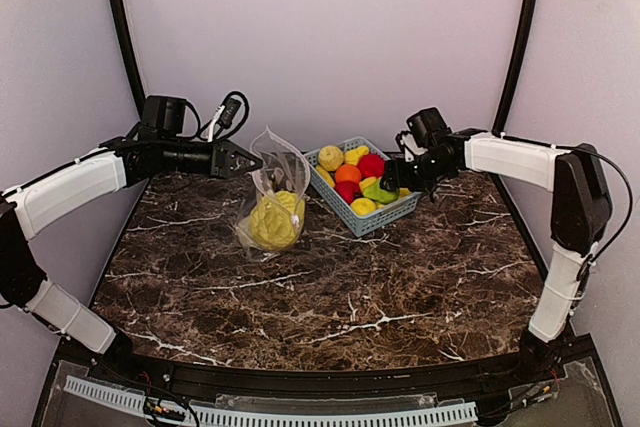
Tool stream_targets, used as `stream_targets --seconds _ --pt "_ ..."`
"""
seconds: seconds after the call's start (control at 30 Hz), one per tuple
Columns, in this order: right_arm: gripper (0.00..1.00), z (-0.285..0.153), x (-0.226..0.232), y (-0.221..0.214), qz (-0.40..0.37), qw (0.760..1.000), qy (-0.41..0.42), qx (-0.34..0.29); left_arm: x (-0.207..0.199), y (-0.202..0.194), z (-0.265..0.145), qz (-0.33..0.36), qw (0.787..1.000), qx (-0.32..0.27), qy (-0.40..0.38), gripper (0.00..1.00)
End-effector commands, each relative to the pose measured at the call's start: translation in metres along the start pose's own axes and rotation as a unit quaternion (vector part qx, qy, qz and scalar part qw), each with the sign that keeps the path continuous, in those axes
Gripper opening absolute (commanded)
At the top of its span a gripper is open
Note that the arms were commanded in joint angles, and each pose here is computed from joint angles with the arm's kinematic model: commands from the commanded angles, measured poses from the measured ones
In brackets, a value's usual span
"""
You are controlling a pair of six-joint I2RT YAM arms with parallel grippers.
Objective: Place the food in the zip-top bag and seal the zipper
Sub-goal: Pick up the fake fruit from the bin.
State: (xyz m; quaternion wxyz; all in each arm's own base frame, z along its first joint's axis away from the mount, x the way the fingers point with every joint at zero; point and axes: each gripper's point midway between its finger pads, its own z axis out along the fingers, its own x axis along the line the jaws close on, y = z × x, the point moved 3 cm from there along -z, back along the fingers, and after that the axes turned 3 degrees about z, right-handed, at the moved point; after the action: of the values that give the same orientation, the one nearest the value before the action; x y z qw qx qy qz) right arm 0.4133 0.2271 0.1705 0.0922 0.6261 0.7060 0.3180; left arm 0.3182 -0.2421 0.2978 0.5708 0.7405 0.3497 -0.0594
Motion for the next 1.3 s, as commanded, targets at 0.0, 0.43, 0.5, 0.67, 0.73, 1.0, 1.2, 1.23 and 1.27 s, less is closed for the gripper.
stream_targets --seconds 0.0,0.43,0.5,0.67,0.73,1.0,1.2,1.23,1.27 --pt "0.78 0.016 0.005 0.013 -0.009 1.000 0.026 -0.007 -0.001 0.001 -0.001 0.001 1.000 0.003 -0.003 0.01" --pt "0.72 0.043 0.008 0.021 -0.001 0.999 0.035 0.008 -0.001 -0.001 0.001 -0.001 1.000 0.007 -0.005 0.01" --pt "0.70 0.045 0.008 0.020 0.004 0.999 0.032 0.011 -0.001 0.000 0.000 0.000 1.000 0.006 -0.005 0.01" --pt "0.71 0.051 0.003 0.017 0.016 0.999 0.021 0.023 -0.002 0.000 0.000 -0.001 1.000 0.006 -0.007 0.01" --pt "0.71 0.054 0.003 0.015 0.021 0.999 0.019 0.027 -0.002 0.000 0.000 -0.001 1.000 0.006 -0.007 0.01" --pt "0.63 0.054 0.001 0.013 0.028 0.999 0.012 0.030 -0.004 0.001 -0.001 0.001 1.000 0.004 -0.008 0.01" --pt "0.57 0.052 -0.001 0.013 0.029 0.999 0.007 0.026 -0.003 0.001 -0.001 0.001 1.000 0.004 -0.007 0.01" --pt "0.57 0.051 -0.001 0.013 0.029 0.999 0.006 0.025 -0.003 0.001 -0.001 0.001 1.000 0.004 -0.007 0.01" --pt "0.56 0.050 -0.002 0.013 0.030 0.999 0.005 0.024 -0.004 0.001 -0.001 0.001 1.000 0.004 -0.008 0.01"
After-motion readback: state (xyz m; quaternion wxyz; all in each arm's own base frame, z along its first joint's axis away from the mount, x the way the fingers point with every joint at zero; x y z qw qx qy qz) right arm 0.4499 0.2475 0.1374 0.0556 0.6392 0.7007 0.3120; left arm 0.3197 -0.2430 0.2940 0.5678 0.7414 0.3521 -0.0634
